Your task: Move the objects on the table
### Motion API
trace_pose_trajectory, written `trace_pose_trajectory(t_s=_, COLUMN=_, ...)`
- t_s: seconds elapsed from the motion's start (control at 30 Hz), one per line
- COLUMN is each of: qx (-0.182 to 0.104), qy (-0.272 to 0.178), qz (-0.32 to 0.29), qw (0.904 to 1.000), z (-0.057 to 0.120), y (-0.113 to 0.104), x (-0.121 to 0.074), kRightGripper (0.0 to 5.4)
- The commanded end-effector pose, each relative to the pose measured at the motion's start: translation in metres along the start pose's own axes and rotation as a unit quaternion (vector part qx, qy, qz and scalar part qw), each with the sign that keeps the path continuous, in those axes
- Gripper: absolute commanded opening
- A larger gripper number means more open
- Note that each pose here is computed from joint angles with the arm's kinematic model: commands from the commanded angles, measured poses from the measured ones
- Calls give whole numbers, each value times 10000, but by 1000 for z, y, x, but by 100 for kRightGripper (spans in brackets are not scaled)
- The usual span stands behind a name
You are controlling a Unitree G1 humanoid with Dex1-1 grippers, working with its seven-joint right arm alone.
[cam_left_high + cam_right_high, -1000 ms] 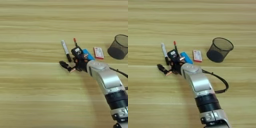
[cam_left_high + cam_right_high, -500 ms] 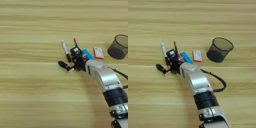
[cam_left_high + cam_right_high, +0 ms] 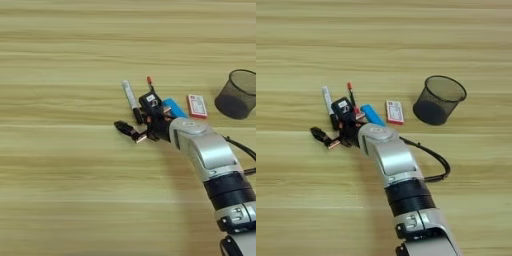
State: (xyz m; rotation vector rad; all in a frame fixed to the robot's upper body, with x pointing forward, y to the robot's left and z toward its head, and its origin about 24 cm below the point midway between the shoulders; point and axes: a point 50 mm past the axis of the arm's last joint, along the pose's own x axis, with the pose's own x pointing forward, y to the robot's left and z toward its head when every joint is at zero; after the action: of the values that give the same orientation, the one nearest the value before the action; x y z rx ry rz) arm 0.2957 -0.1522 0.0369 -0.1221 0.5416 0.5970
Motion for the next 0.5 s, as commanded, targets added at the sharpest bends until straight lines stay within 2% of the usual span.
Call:
trace_pose_trajectory(t_s=0.03, qx=-194, qy=-291, qz=-52, qw=9994, z=22, y=-3, x=-1, kRightGripper=536)
trace_pose_trajectory(t_s=0.37, qx=-196, qy=-258, qz=-80, qw=9994, z=21, y=-4, x=0, kRightGripper=536)
trace_pose_trajectory(t_s=0.5, qx=-205, qy=-239, qz=-107, qw=9994, z=21, y=-4, x=0, kRightGripper=506)
